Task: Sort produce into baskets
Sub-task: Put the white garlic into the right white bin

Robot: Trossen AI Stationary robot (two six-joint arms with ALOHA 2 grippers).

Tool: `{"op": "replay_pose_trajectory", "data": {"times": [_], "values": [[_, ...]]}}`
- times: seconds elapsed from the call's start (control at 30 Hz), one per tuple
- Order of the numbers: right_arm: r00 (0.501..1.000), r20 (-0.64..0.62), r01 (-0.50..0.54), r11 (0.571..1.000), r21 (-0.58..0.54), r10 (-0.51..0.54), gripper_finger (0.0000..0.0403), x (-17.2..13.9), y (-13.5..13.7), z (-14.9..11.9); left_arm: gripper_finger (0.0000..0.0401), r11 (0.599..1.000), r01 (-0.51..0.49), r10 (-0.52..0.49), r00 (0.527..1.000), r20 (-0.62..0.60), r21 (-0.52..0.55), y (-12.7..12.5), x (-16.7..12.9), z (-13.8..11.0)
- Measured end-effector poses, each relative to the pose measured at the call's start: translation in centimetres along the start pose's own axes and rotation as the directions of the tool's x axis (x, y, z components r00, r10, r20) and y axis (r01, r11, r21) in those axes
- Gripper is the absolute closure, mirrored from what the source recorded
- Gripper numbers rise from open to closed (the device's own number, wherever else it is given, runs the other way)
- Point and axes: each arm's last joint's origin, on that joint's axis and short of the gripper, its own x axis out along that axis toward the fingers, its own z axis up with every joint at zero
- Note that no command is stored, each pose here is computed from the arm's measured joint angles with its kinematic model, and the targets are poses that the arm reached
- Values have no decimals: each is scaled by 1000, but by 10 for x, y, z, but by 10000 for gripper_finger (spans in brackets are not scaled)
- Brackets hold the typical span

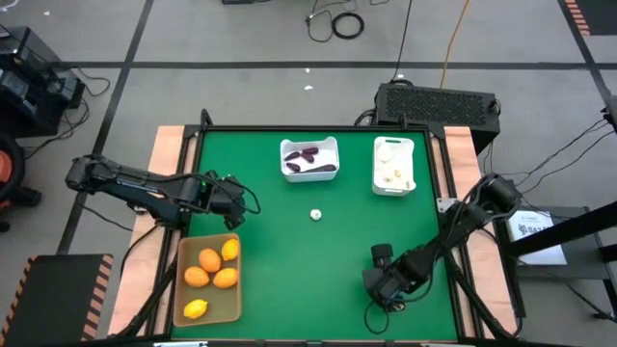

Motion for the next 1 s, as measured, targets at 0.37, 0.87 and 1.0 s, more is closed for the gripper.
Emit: {"op": "replay_pose_trajectory", "data": {"times": [0.37,0.87,1.0], "values": [[1000,1,17,1000,-11,-17,237,-41,-3,33,150,1000,30,-30,999,44,-5,-3,0,4],[993,70,105,971,-214,-92,232,-104,-82,98,150,996,85,-81,989,120,-24,-9,-1,12],[990,5,136,971,-199,-138,232,-104,-131,100,150,995,95,-90,987,130,-31,-9,-1,13]]}}
